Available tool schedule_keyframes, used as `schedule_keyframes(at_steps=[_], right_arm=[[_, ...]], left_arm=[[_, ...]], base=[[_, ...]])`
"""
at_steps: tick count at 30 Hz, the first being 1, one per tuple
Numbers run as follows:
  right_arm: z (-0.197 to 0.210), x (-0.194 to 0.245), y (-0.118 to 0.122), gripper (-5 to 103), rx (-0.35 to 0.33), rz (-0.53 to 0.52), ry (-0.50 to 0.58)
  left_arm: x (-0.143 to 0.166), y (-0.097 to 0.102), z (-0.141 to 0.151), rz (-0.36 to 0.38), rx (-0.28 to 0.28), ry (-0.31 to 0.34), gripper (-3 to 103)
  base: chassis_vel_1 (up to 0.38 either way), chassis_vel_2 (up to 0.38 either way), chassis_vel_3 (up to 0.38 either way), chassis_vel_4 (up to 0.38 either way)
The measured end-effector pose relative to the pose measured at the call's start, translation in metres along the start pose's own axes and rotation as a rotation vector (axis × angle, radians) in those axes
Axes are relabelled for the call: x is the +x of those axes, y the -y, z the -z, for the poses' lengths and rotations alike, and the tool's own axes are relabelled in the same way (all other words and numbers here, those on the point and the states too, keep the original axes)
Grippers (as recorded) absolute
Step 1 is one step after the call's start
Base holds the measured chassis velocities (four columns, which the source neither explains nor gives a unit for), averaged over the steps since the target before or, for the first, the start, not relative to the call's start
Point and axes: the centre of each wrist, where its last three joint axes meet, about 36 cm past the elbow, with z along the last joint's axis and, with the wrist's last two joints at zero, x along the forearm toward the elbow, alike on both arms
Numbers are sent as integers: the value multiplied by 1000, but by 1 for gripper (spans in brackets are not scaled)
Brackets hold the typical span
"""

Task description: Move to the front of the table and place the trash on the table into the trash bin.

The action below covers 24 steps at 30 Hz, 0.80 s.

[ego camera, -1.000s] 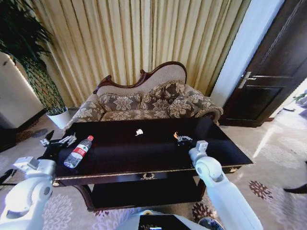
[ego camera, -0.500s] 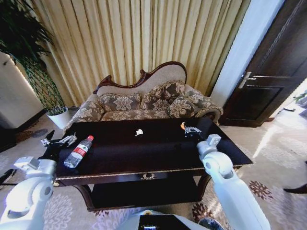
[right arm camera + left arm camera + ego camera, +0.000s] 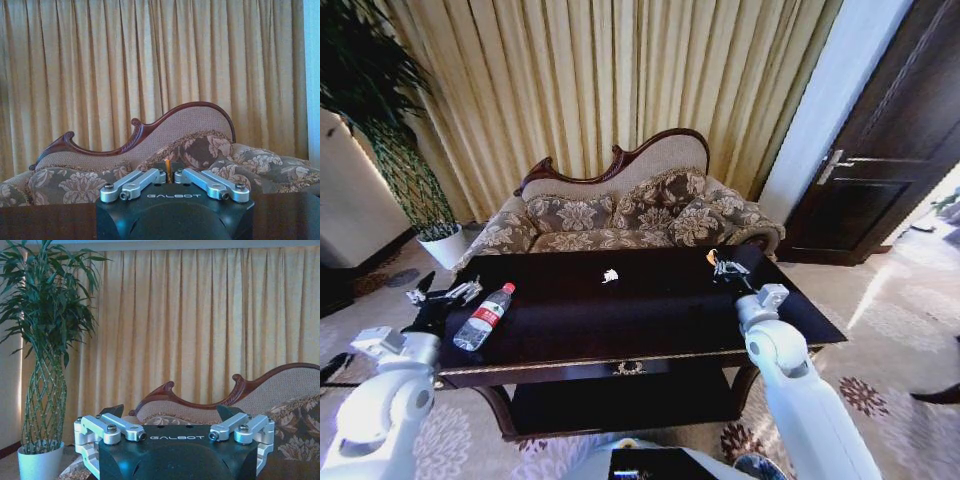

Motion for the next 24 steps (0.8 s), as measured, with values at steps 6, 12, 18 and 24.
schedule_keyframes(at_steps=[6, 12, 18, 24], right_arm=[[-4, -1, -1, 3, -5, 2, -10], [-6, -3, -2, 3, -12, -1, -11], [-10, -1, 1, 3, -16, -13, -11], [-13, 0, 7, 3, -13, -31, -14]], left_arm=[[1, 0, -5, 6, -1, -14, 100], [3, -6, -4, 16, -15, -15, 100], [4, -6, -1, 14, -15, -10, 100], [6, -1, -4, 7, -12, -14, 100]], base=[[12, -26, -20, 24], [110, -106, -104, 109], [196, -183, -196, 192], [207, -191, -187, 187]])
